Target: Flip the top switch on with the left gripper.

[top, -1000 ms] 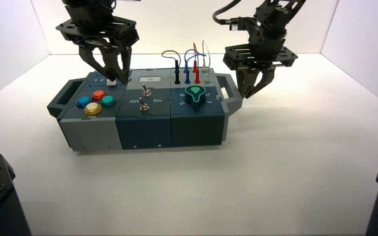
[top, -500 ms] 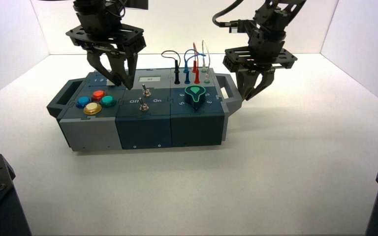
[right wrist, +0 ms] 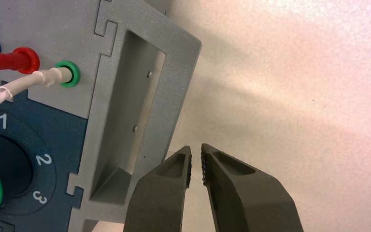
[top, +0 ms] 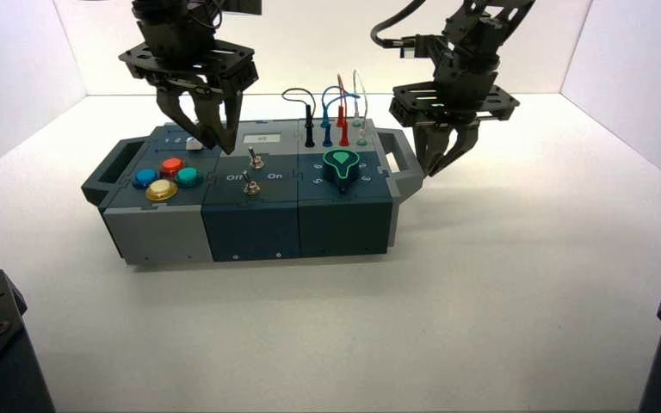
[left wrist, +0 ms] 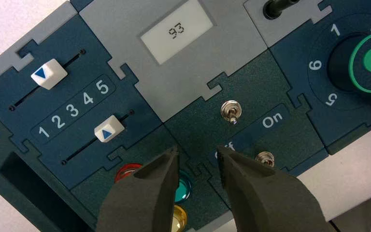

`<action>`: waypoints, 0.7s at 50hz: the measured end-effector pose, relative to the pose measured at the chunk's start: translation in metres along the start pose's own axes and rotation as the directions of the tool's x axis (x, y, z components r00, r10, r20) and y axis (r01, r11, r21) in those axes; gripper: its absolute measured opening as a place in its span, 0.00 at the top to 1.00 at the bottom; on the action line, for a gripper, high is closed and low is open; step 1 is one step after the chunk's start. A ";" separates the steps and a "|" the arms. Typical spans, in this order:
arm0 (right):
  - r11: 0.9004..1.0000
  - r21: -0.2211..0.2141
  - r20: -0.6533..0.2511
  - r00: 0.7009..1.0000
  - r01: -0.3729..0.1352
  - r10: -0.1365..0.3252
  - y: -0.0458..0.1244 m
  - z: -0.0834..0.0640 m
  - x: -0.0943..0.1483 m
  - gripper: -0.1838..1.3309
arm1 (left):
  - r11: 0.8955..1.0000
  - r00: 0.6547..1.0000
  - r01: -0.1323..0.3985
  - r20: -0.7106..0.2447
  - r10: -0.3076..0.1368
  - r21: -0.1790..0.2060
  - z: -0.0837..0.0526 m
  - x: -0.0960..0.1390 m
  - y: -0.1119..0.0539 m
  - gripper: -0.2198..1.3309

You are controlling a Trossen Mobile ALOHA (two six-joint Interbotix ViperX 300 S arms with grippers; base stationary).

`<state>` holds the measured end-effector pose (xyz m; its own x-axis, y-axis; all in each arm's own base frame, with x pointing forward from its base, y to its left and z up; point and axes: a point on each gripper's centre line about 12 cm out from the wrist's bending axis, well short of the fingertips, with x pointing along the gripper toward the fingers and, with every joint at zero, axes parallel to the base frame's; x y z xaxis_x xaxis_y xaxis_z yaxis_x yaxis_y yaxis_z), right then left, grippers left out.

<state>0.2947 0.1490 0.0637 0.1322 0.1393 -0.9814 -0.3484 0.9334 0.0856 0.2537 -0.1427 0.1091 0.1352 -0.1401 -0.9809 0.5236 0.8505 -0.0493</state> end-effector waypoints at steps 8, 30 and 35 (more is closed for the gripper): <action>1.000 -0.009 -0.004 1.000 -0.002 0.002 0.002 -0.001 0.000 0.73 | 1.000 1.000 0.000 -0.008 0.000 0.002 0.000 0.003 0.000 0.37; 1.000 -0.030 -0.013 1.000 -0.004 0.003 0.007 -0.003 0.001 0.73 | 1.000 1.000 -0.002 0.009 0.002 -0.010 0.005 0.004 0.001 0.38; 1.000 -0.028 -0.014 1.000 -0.004 0.003 0.007 -0.004 0.001 0.73 | 1.000 1.000 -0.002 0.018 0.002 -0.016 0.009 0.004 0.000 0.39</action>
<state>0.2886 0.1545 0.0622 0.1179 0.1376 -0.9834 -0.3749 0.9232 0.0842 0.2622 -0.1475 0.1074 0.1518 -0.1472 -0.9774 0.5101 0.8586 -0.0501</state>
